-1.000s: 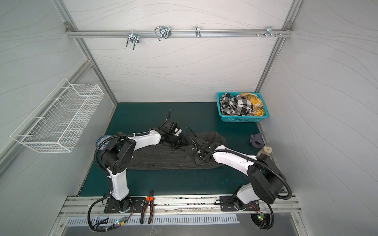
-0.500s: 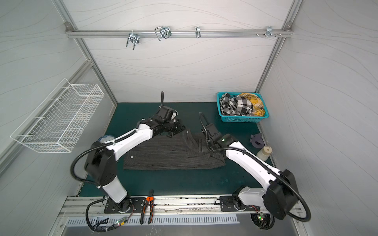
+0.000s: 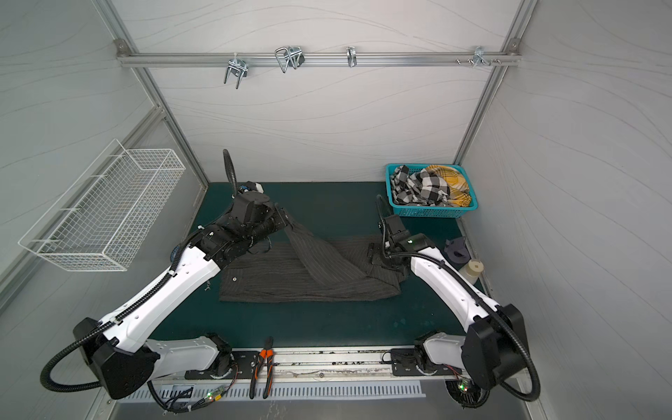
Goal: Fold and stack the long sleeve shirts
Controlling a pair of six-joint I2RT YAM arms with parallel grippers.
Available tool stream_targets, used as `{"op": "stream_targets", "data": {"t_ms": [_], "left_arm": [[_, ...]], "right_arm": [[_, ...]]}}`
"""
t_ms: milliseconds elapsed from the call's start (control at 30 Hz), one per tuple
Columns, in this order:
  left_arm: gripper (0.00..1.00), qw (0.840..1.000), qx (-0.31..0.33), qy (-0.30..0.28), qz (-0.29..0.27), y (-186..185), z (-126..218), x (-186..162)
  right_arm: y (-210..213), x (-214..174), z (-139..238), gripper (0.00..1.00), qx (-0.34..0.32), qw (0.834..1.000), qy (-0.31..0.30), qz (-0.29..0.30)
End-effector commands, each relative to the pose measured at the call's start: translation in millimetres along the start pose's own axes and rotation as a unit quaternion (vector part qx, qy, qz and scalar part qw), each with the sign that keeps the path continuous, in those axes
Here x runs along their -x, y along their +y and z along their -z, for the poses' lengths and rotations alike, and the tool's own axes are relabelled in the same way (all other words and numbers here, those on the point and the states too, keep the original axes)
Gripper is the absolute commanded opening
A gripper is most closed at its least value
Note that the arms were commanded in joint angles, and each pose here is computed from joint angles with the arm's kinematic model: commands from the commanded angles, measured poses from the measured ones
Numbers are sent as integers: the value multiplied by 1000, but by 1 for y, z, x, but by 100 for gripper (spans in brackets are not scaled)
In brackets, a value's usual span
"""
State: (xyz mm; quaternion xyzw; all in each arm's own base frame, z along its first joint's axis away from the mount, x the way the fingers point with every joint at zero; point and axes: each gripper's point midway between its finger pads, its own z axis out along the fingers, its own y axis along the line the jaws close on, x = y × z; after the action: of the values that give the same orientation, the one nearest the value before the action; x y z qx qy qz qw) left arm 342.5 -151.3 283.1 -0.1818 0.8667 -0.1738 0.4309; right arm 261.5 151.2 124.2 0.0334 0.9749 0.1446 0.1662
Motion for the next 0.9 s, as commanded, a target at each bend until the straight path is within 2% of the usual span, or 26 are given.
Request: {"op": "stream_targets", "data": {"t_ms": [0,167,300,400,533,700,867], "left_arm": [[0,997,46,-60,26,25,18,31],[0,996,38,-69,47,33,20,47],[0,994,58,-85,44,48,16,56],[0,996,44,-62,43,55,-6,54],[0,996,-2,-44,80,72,-31,55],[0,996,2,-35,84,93,-54,59],[0,994,-3,-2,108,115,-79,45]], "right_arm": [[4,-10,-17,77,17,999,34,-16],[-1,4,-40,77,-1,998,55,-29],[3,24,-52,78,-2,998,59,-32],[3,42,-60,78,-2,997,63,-42],[2,66,-68,78,9,996,62,-58],[5,81,-83,73,8,996,69,-50],[2,87,-100,69,1,995,80,-58]]}}
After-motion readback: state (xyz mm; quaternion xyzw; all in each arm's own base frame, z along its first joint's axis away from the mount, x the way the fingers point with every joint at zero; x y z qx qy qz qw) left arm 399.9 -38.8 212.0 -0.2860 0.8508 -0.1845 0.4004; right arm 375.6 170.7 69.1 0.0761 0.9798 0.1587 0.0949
